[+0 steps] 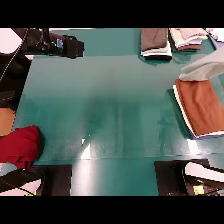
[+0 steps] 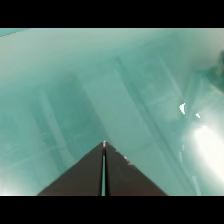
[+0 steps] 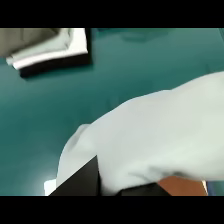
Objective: Fold the shirts.
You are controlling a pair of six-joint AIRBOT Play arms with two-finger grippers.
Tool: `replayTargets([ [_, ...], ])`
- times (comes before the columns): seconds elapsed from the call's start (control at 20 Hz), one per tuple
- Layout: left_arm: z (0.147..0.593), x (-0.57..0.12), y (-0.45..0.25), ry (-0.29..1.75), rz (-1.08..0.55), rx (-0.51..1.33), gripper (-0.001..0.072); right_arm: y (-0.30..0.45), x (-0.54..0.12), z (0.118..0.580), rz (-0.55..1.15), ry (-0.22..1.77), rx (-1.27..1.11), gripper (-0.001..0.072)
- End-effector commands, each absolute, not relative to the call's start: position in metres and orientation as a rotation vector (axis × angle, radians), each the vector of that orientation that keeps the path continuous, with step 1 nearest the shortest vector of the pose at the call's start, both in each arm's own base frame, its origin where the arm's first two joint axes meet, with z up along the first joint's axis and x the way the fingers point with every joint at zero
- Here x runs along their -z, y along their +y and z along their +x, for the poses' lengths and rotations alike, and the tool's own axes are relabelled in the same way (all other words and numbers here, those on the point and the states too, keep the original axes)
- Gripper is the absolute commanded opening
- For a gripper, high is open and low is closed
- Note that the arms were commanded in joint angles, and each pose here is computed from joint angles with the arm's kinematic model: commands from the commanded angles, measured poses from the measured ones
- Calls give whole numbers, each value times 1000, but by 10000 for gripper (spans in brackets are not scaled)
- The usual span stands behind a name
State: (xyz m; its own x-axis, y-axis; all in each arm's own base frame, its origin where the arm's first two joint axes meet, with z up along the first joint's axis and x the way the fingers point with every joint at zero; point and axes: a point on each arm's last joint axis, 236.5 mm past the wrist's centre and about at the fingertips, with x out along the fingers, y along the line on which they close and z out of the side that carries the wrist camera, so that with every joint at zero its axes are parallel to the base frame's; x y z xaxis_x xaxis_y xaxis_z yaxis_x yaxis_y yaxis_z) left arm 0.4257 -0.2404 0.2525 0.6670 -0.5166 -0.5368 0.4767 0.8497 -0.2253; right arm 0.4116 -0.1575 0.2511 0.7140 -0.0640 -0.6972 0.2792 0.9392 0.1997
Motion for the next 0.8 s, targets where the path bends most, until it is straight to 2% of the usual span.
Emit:
replayTargets([
  [0.0,425,-251,-240,628,-57,564,27,-160,-225,379,315,906,252,19],
  [0.25,425,-251,-240,620,-33,571,26,-155,-164,313,325,1056,357,19],
  [0.45,425,-251,-240,620,-29,573,27,-140,-104,240,446,1195,440,22],
  [0.5,425,-251,-240,617,-16,577,27,-136,-92,226,466,1214,454,56],
  [0.6,425,-251,-240,614,-8,579,27,-132,-71,199,507,1239,492,506],
  [0.65,425,-251,-240,614,-9,579,27,-133,-64,188,525,1242,522,672],
  [0.75,425,-251,-240,613,-8,579,27,-148,-61,165,509,1248,618,697],
])
